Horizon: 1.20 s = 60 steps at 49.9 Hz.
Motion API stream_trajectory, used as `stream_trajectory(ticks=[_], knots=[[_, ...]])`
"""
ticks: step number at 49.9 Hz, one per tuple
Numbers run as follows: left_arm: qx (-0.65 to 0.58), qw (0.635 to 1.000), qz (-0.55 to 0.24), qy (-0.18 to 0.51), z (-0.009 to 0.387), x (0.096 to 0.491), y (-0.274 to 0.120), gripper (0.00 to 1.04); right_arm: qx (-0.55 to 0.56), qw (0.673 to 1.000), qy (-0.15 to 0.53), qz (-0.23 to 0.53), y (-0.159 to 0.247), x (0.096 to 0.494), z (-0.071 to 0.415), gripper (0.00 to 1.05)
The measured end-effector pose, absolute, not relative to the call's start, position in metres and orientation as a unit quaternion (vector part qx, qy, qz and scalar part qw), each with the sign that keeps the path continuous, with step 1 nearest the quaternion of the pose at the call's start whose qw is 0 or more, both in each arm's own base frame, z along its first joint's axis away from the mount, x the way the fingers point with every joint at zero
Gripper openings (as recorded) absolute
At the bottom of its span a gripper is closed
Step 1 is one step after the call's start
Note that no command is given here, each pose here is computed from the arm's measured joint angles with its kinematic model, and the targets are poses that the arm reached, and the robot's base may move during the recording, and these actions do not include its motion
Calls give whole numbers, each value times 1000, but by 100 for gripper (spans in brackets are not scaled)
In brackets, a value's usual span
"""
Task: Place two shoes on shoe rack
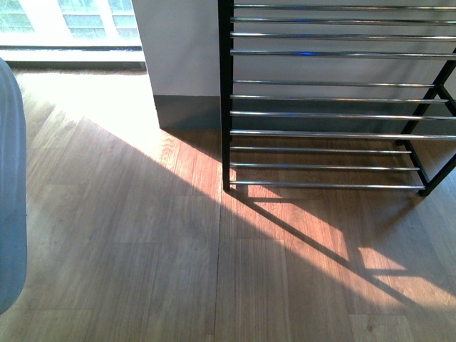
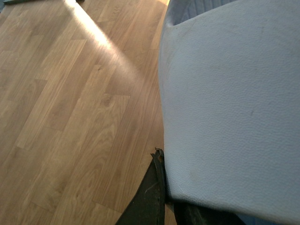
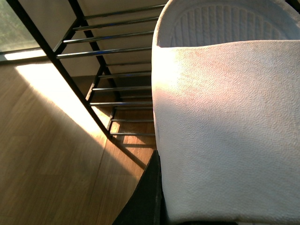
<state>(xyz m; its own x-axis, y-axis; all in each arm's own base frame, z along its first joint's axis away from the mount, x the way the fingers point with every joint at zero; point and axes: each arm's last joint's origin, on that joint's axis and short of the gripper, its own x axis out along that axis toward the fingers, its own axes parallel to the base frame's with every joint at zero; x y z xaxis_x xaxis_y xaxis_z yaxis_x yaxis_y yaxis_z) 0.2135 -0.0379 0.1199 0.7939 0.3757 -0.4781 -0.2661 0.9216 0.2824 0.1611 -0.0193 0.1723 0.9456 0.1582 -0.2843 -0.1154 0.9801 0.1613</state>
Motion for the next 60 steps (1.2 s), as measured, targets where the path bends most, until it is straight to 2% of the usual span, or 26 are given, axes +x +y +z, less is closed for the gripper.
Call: stream_trajectory(ticks=[60], knots=[[101,941,170,273,120,213,-38,2,82,982,156,74,-19,160,170,1]])
